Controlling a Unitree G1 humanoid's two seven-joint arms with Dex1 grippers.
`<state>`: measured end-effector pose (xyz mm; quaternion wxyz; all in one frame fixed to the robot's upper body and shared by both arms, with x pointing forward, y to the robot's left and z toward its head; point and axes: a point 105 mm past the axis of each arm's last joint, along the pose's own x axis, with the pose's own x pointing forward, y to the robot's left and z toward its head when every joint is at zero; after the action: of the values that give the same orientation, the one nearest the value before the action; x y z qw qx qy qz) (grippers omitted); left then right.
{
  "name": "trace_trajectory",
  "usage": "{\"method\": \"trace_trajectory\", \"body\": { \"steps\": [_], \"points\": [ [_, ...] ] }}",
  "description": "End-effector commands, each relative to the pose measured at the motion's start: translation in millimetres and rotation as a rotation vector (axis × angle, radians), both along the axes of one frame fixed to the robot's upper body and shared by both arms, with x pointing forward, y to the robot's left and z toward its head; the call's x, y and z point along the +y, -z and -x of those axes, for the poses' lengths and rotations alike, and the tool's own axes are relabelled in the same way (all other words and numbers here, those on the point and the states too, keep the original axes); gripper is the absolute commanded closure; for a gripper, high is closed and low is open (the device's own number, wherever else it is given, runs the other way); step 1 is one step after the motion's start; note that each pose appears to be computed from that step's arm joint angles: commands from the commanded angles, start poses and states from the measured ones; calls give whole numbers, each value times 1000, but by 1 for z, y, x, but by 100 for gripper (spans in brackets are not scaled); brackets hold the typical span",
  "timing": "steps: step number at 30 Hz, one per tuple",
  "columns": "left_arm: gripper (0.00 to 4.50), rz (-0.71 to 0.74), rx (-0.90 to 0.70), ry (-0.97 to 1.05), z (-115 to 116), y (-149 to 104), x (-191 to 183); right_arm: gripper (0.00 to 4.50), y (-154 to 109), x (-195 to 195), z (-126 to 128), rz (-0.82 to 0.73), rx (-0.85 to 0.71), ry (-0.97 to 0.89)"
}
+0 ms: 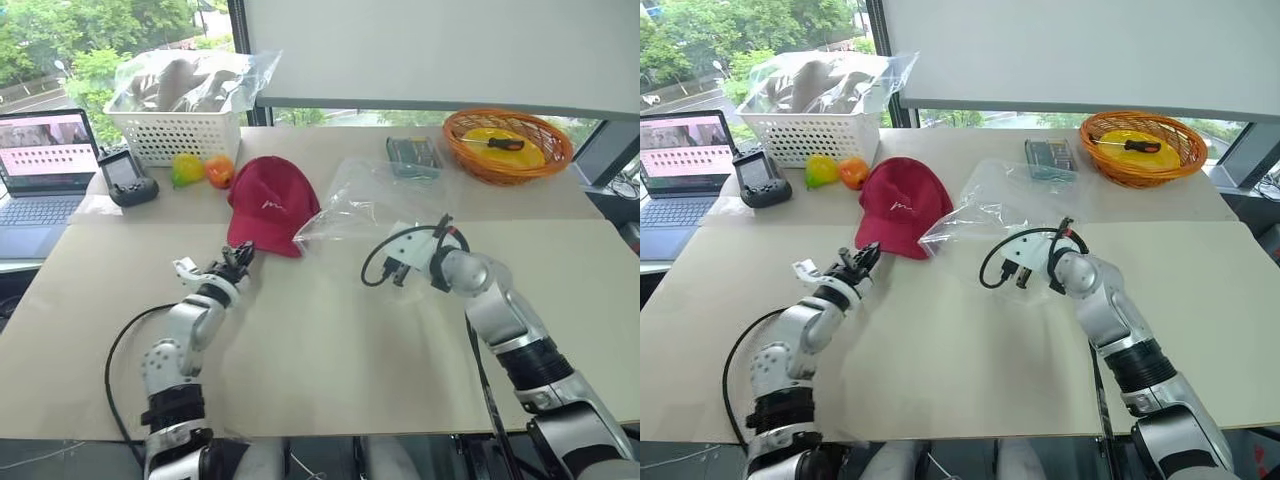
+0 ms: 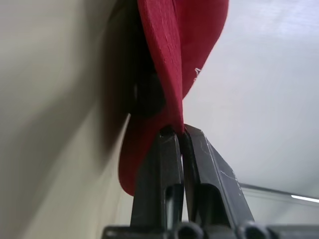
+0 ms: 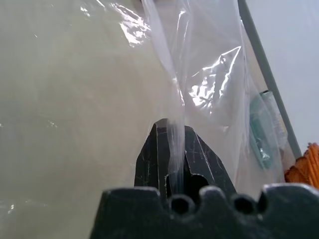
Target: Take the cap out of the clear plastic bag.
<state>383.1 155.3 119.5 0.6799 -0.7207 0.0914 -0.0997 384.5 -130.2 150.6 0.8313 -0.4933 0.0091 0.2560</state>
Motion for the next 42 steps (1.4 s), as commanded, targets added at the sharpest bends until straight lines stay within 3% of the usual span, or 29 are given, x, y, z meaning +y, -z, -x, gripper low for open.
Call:
{"method": "trace_trajectory", "body": {
  "steps": [1,2,4,6,12,13,15,16,22,25,28,32,39,42],
  "points": [
    [449,-14,117,-11,-5,29,-6,450,-20,9,4,-11,-69,-35],
    [449,-21,126,6,-4,32,-10,450,-21,9,3,-10,-72,-35],
    [382,-35,124,34,-1,32,-16,450,-23,9,3,-11,-76,-35],
    [346,-29,105,44,3,28,-19,450,-25,9,3,-13,-79,-33],
    [112,-36,117,42,9,28,-20,450,-25,8,3,-17,-80,-28],
    [95,-35,121,40,10,29,-19,450,-25,8,3,-18,-80,-28],
    [18,-43,128,39,15,30,-16,450,-24,5,3,-16,-76,-22],
    [5,-51,128,39,18,30,-14,450,-25,2,3,-13,-75,-17],
    [5,-123,191,5,47,42,20,450,-27,-7,8,25,-36,-48],
    [5,-322,197,-30,65,42,57,450,-28,-6,20,20,34,-136],
    [5,-565,185,4,72,40,72,450,-29,-5,23,21,62,-169],
    [5,-642,157,6,73,32,82,450,-32,-7,16,33,36,-162],
    [0,-607,131,21,72,33,69,239,-33,10,15,-35,35,-202],
    [0,-613,118,21,73,32,69,125,-32,21,16,-57,31,-222]
  ]
}}
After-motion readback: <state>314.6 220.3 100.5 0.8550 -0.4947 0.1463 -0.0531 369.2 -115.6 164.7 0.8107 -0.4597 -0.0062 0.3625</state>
